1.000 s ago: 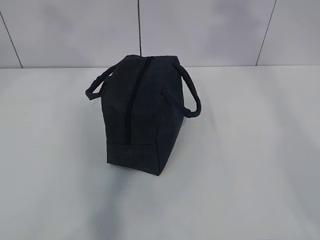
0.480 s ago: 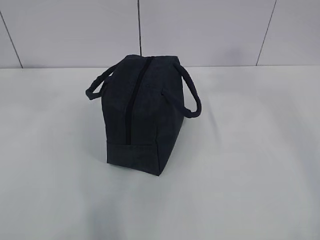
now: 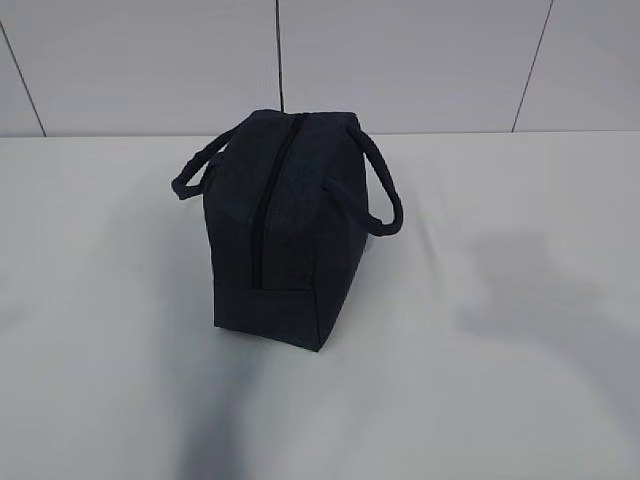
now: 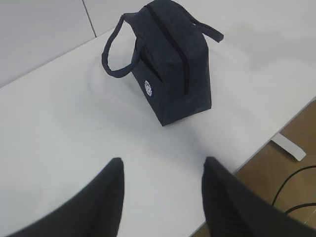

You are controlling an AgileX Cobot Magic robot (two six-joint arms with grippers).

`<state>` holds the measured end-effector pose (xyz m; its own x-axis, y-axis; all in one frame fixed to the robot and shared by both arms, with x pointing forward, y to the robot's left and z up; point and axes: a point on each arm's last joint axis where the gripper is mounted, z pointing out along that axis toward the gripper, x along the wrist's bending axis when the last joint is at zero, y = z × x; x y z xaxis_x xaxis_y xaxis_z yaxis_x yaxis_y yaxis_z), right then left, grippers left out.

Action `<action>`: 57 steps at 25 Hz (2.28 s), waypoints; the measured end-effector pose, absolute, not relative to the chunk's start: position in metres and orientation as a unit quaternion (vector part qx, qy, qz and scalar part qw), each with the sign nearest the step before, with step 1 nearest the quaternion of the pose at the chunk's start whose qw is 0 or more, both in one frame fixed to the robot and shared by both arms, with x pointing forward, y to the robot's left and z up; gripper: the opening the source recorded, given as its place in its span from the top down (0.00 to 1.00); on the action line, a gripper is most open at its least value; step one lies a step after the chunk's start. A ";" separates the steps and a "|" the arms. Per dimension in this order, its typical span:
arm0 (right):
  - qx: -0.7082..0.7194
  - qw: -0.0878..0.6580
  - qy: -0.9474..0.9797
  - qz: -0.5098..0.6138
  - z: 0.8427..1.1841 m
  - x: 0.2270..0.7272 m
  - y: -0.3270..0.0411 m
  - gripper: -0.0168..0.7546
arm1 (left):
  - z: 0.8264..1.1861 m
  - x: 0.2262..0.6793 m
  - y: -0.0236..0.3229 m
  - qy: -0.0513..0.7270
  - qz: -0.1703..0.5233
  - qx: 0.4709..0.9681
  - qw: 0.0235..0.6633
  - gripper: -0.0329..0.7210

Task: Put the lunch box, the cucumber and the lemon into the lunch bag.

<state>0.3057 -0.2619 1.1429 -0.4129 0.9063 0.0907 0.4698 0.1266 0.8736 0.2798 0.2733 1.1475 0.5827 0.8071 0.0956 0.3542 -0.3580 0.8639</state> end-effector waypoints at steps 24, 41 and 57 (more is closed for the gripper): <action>0.506 0.246 0.750 0.349 1.074 0.251 -0.275 0.31 | 1.062 0.236 0.295 0.378 0.231 0.798 0.408 0.46; 0.483 0.315 0.726 0.375 1.046 0.224 -0.280 0.31 | 1.056 0.241 0.292 0.380 0.233 0.797 0.409 0.46; 0.475 0.314 0.730 0.377 1.046 0.224 -0.281 0.31 | 1.056 0.229 0.298 0.406 0.277 0.760 0.426 0.46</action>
